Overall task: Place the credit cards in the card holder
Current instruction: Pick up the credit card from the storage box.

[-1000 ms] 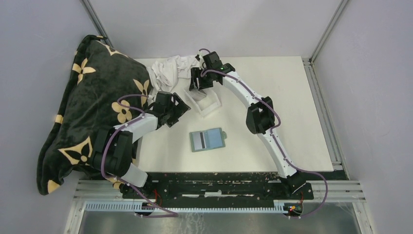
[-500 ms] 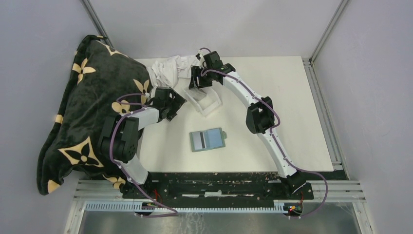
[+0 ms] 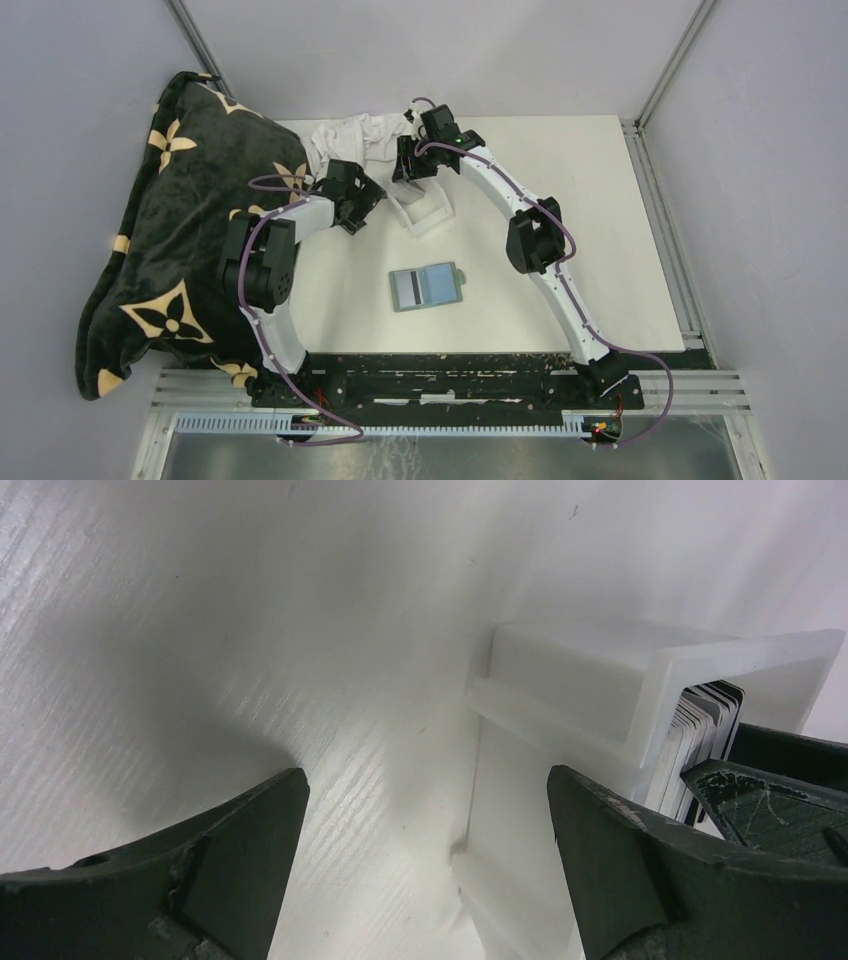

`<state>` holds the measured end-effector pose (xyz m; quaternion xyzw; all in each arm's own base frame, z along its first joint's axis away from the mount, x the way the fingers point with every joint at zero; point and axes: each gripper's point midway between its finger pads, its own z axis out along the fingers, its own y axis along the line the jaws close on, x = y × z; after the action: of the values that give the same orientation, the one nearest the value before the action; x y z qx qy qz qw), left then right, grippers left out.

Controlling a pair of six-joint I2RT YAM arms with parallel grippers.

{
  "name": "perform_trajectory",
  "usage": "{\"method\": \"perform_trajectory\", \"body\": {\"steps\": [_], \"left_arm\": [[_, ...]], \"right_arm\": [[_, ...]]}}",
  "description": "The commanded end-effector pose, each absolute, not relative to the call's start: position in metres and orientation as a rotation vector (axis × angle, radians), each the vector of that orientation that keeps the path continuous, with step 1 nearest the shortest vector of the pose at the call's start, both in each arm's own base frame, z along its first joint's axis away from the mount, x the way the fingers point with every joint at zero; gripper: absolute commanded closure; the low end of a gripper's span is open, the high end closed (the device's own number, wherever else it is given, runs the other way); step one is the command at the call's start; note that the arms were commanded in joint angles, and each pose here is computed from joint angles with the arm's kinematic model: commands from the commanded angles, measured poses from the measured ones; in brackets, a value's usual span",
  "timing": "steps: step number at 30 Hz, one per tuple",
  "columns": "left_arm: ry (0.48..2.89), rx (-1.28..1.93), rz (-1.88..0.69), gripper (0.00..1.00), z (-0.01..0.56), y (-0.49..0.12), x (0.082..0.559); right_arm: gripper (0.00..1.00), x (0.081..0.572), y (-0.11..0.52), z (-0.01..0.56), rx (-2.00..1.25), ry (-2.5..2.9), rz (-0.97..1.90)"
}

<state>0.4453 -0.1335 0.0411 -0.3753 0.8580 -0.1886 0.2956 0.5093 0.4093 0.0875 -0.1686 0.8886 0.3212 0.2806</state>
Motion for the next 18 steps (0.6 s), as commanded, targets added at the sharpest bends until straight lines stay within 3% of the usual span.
{"method": "perform_trajectory", "body": {"steps": [1,18], "left_arm": [[2.371,-0.943,-0.444,0.02,0.025,-0.14,0.442],[2.434,-0.765,-0.47,0.01,0.035,-0.18,0.433]], "right_arm": [[0.45,0.481,0.419,0.08,-0.522,2.44,0.892],[0.53,0.454,0.414,0.116,-0.583,2.427,0.866]]}}
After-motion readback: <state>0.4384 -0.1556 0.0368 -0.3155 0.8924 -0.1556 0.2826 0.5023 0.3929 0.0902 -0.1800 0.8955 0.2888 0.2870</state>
